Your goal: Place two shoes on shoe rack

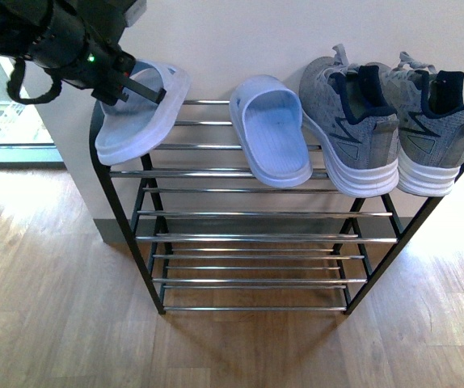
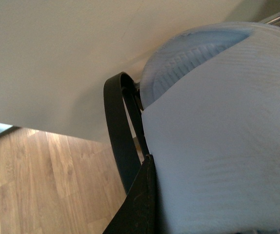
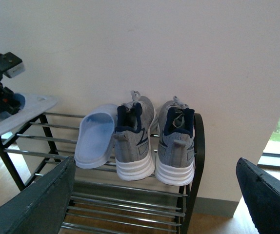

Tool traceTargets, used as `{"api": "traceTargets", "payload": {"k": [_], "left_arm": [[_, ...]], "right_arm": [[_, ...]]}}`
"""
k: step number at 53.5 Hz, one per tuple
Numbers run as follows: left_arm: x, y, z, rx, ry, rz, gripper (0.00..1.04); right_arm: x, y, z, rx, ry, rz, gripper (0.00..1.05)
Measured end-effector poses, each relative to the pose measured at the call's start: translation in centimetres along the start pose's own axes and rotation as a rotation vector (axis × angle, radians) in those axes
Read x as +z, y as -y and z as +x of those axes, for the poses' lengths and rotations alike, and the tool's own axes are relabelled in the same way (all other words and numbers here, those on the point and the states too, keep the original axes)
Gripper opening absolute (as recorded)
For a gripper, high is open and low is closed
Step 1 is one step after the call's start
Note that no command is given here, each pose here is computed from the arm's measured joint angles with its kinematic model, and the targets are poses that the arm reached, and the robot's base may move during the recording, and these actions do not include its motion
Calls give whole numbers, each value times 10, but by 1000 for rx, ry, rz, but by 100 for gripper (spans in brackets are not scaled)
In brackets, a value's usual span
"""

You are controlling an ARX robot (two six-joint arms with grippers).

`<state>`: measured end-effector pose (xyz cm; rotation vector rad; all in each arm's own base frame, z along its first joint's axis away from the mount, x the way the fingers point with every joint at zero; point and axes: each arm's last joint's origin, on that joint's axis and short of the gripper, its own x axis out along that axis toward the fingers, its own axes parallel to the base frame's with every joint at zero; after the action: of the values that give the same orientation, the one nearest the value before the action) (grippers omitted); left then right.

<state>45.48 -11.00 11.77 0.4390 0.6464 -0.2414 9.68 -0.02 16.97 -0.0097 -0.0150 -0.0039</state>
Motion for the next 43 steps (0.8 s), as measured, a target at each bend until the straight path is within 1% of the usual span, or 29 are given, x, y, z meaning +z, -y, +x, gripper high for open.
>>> {"api": "traceTargets", "payload": {"k": [5, 7, 17, 21, 22, 23, 27, 28, 30, 38, 43], "left_arm": [[2, 5, 13, -8, 6, 18, 2], [3, 11, 21, -14, 12, 38, 2], [3, 28, 35, -30, 38, 116, 2], [0, 32, 40, -31, 45, 144, 12], [-2, 33, 42, -30, 48, 148, 16], [-2, 33, 43, -30, 50, 148, 17], [-5, 32, 45, -25, 49, 153, 28], [-5, 31, 46, -23, 49, 152, 33], [-6, 28, 46, -26, 53, 151, 40], [-7, 21, 37, -36, 63, 153, 62], [-3, 19, 22, -68, 53, 113, 76]], "right_arm": [[0, 0, 0, 0, 0, 0, 95], [0, 0, 0, 0, 0, 0, 95], [0, 0, 0, 0, 0, 0, 95], [0, 0, 0, 0, 0, 0, 95], [0, 0, 0, 0, 0, 0, 95], [0, 0, 0, 0, 0, 0, 95], [0, 0, 0, 0, 0, 0, 95], [0, 0, 0, 0, 0, 0, 95], [0, 0, 0, 0, 0, 0, 95], [0, 0, 0, 0, 0, 0, 95], [0, 0, 0, 0, 0, 0, 95]]}}
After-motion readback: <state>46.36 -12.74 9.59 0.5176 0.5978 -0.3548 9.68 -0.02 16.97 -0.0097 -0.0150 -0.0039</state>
